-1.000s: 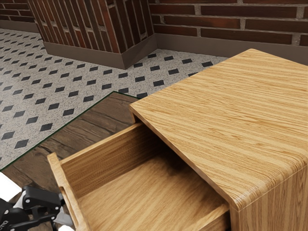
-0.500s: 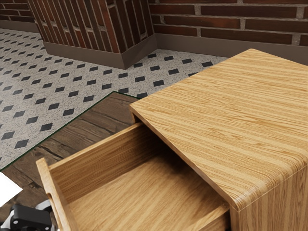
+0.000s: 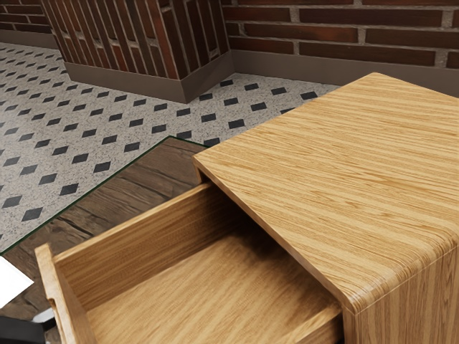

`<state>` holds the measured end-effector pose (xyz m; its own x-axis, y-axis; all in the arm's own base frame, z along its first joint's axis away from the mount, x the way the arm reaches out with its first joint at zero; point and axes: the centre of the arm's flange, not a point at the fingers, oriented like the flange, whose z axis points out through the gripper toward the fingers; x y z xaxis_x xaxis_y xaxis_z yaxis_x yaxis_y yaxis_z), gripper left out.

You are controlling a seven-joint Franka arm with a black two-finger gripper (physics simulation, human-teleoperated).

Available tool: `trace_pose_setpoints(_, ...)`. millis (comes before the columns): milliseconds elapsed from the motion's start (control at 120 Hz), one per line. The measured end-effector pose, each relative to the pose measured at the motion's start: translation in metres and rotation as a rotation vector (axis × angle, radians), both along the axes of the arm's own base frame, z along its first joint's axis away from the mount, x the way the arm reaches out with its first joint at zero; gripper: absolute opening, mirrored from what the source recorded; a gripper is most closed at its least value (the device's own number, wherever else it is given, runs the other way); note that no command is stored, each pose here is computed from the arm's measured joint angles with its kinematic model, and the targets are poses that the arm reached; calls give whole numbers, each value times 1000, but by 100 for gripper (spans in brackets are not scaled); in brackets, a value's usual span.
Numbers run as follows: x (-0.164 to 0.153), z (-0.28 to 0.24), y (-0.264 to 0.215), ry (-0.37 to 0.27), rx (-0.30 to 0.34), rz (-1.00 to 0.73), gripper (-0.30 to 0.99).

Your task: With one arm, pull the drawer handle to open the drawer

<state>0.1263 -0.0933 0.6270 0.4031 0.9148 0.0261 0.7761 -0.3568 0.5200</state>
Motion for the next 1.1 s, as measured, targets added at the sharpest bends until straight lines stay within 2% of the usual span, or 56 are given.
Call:
trace_pose_setpoints(733,-27,0,12,8,-1,13,68)
trace_pose_setpoints(842,-31,11,13,-10,-12,13,68)
trace_pose_setpoints(917,-42,38,19,-58,-45,3,68)
trace_pose_setpoints(1017,-78,128,54,-201,-152,9,68)
trace_pose_setpoints(1050,-65,167,77,-203,-190,41,68)
trace_pose_setpoints(1100,-17,230,118,-164,-248,129,68)
